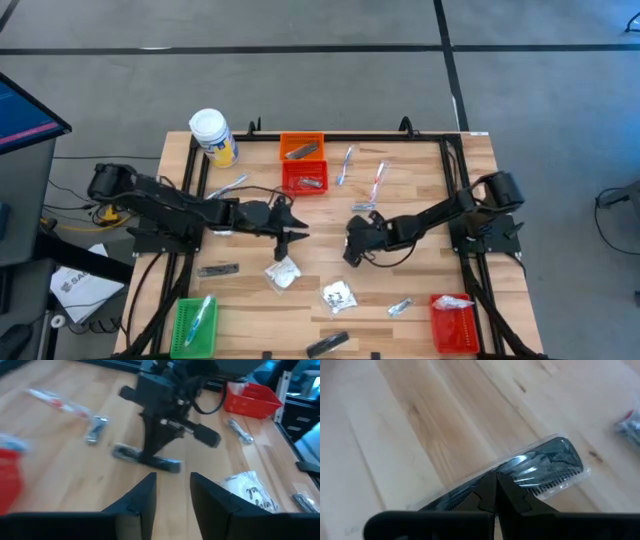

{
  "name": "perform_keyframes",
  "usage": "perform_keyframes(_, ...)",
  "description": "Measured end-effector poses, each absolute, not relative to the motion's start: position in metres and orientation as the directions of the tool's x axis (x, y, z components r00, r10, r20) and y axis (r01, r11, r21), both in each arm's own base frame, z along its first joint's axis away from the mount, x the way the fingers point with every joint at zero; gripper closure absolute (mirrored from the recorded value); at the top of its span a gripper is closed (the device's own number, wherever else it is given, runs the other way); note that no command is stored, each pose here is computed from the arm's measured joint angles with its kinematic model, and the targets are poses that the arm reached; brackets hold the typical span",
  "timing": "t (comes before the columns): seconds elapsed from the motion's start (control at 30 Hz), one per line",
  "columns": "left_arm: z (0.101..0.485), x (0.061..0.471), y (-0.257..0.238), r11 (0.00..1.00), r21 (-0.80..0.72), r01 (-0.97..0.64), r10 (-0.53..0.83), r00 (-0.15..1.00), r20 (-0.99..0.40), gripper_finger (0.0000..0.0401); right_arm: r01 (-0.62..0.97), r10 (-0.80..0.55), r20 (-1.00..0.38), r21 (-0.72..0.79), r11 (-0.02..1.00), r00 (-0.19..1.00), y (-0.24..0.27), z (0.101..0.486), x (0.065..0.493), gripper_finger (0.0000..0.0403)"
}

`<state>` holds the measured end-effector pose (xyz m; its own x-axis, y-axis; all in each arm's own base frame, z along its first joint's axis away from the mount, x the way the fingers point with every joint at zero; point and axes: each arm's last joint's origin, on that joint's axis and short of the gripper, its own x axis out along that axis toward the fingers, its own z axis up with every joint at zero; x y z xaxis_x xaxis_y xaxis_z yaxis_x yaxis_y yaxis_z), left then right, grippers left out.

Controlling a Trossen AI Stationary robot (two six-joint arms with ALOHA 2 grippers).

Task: Pick & Place Travel size toiletries
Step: Put the comb into the orange basket

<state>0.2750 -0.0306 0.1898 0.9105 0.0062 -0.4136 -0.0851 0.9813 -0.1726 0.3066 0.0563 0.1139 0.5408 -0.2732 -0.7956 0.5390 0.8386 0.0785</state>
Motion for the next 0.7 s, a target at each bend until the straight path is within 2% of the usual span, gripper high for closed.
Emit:
perform_keyframes(0.13,0.172,0.299,-0.036,0.980,-0.197,-0.029,-0.061,0.896,-0.439,0.0335,0.550,-0.317,-0.779,0.044,0.834,0.542,0.058,0.117,0.305,0.0403)
perform_keyframes(0.27,0.164,0.324,-0.039,0.980,-0.195,-0.027,-0.066,0.887,-0.457,0.0391,0.564,-0.359,-0.750,0.022,0.826,0.555,0.063,0.126,0.302,0.0403)
perform_keyframes(0.53,0.146,0.358,-0.045,0.976,-0.212,-0.048,-0.067,0.863,-0.501,0.0401,0.631,-0.497,-0.706,-0.091,0.770,0.505,0.070,0.146,0.280,0.0403)
perform_keyframes(0.7,0.136,0.374,-0.050,0.977,-0.208,-0.053,-0.069,0.840,-0.538,0.0401,0.672,-0.523,-0.702,-0.086,0.735,0.483,0.068,0.147,0.266,0.0403)
